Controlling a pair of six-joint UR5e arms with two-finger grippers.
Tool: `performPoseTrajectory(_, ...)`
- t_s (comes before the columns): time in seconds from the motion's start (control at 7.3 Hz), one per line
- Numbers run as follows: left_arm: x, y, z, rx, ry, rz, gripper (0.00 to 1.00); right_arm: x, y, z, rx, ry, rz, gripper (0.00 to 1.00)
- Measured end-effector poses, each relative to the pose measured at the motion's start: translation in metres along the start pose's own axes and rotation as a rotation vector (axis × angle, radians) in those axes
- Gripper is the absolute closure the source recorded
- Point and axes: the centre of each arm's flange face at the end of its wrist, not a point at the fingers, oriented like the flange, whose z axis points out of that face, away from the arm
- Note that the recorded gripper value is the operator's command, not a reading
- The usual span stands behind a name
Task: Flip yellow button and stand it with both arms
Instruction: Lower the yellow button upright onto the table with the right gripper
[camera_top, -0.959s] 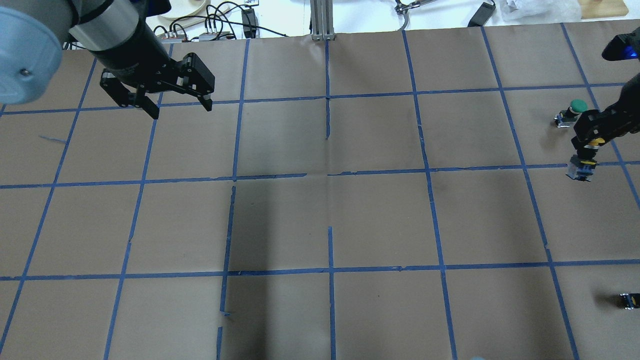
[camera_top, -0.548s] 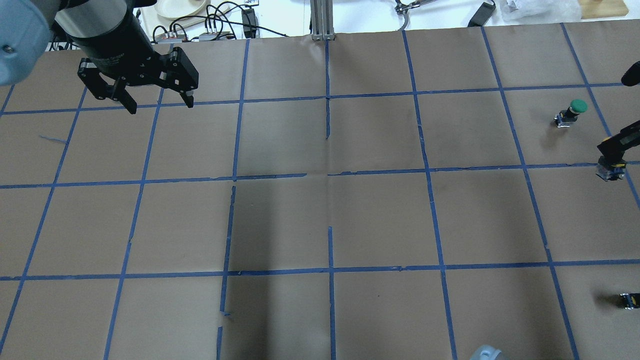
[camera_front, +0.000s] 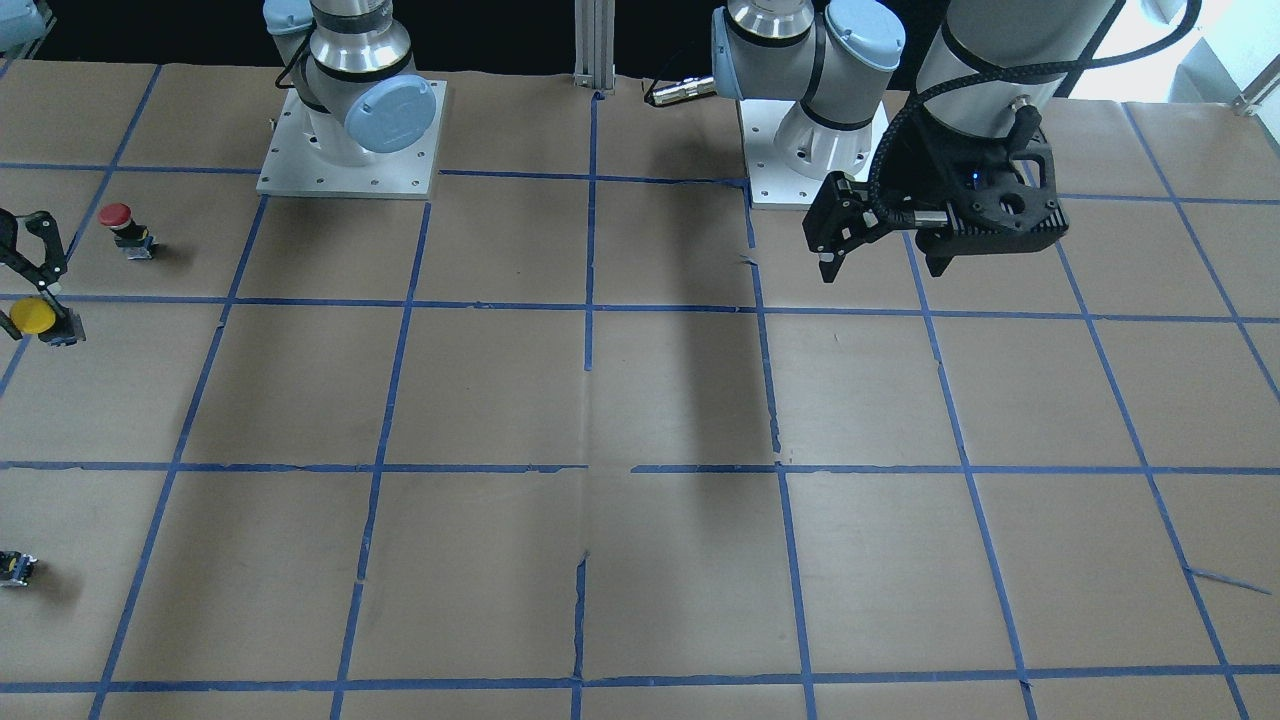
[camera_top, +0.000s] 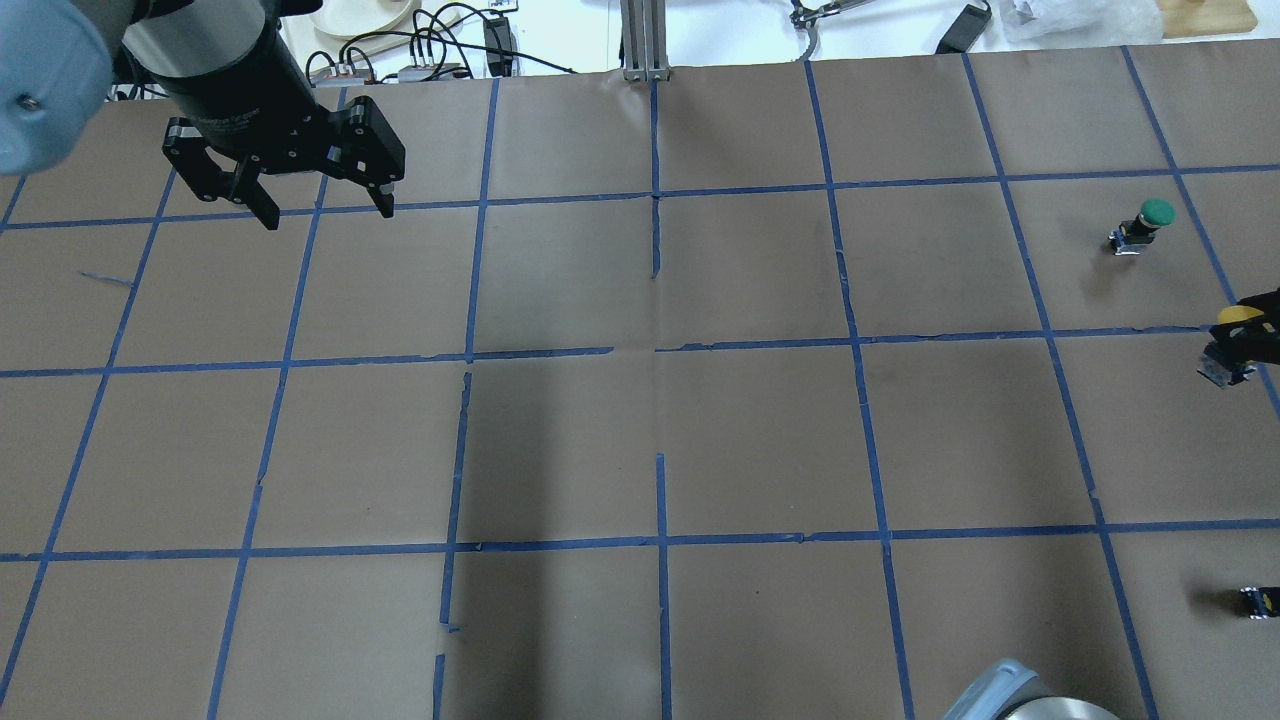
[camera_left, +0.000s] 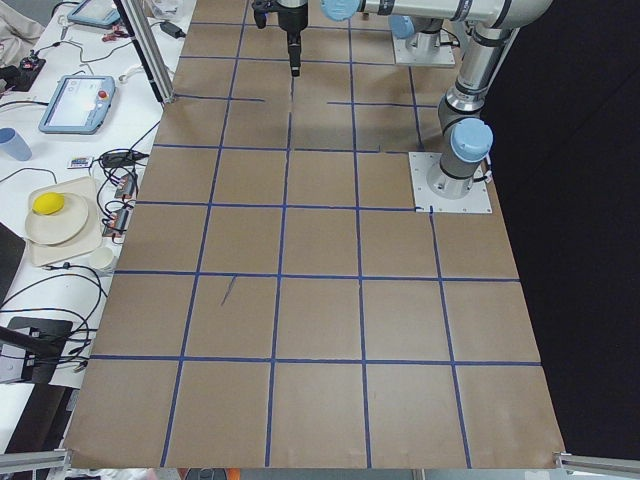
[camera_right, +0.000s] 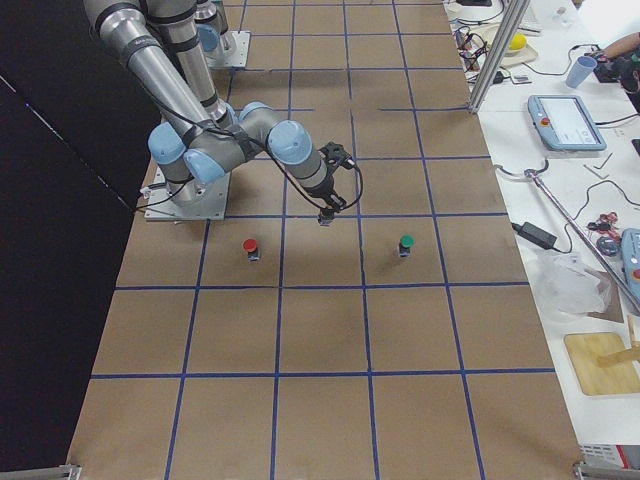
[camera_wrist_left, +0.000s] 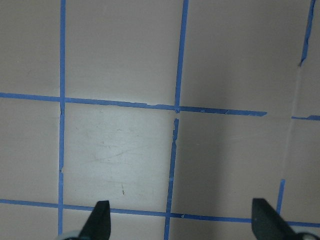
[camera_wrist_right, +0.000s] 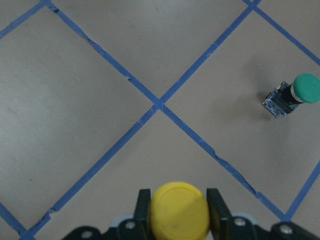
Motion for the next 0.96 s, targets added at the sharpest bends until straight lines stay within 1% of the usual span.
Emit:
performPoseTrajectory(0.14, 0.001, 0.002, -0.001, 0.002, 0.002, 0.009, 0.0, -0.002, 0.015, 0.006, 0.053, -0.003, -0.05, 0.92)
performPoseTrajectory(0.27, 0.003, 0.003, -0.002, 0.002, 0.007, 0.014, 0.0, -0.002, 0.027, 0.013, 0.094, -0.008, -0.084, 0.92)
performPoseTrajectory(0.55, 0.004, 0.007, 0.0, -0.004, 0.02, 0.03, 0.0, 0.006, 0.058, 0.035, 0.188, -0.024, -0.121, 0.92)
performPoseTrajectory(0.68, 0.004, 0.008, 0.0, -0.002, 0.022, 0.038, 0.0, 0.01, 0.077, 0.044, 0.22, -0.027, -0.121, 0.92)
performPoseTrajectory(0.96, 0.005, 0.008, 0.001, 0.001, 0.022, 0.043, 0.0, 0.009, 0.099, 0.05, 0.259, -0.049, -0.135, 0.92)
